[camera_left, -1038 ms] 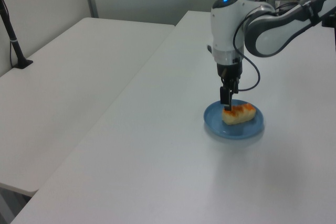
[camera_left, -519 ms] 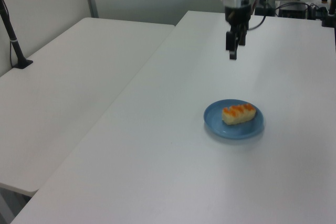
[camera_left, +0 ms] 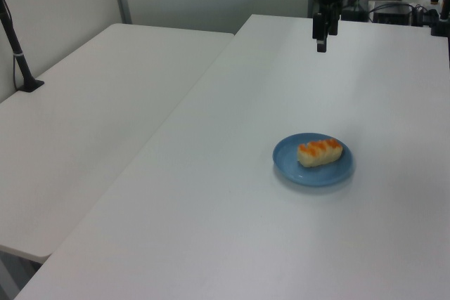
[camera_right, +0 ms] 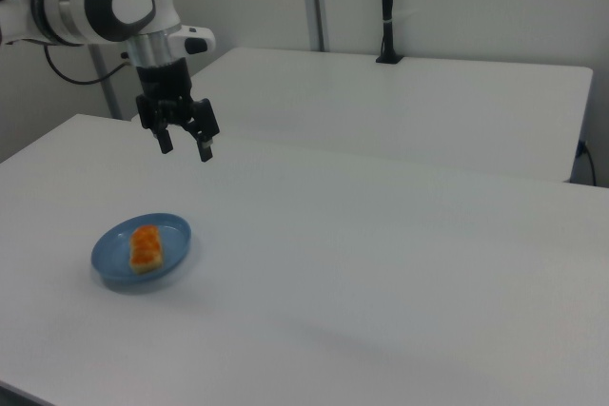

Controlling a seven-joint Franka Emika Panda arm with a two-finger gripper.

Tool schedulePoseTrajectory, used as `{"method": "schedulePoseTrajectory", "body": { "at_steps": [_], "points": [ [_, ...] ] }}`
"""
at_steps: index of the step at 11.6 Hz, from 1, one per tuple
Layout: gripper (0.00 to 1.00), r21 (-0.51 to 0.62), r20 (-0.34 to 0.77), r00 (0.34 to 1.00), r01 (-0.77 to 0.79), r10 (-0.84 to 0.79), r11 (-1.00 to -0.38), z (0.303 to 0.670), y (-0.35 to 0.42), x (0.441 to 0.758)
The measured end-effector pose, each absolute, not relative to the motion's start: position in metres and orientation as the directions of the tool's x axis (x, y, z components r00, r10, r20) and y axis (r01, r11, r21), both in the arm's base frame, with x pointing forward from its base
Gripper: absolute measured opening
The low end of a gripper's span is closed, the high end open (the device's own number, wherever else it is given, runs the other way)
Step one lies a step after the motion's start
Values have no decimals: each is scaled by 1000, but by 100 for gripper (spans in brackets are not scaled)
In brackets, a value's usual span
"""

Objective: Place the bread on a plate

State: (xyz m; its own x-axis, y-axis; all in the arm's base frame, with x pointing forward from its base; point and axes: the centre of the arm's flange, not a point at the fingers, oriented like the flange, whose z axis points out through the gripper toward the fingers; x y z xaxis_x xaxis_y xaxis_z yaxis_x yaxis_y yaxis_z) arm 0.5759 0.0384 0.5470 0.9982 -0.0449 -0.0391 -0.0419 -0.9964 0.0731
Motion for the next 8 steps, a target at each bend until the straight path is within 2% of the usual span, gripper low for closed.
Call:
{"method": "schedulePoseTrajectory", "body": {
  "at_steps": [4,8],
  "points": [
    [100,76,-21,1000,0,-2,-997,560,1,578],
    [100,76,-26,1000,4,2,-997,564,1,577]
  ]
}}
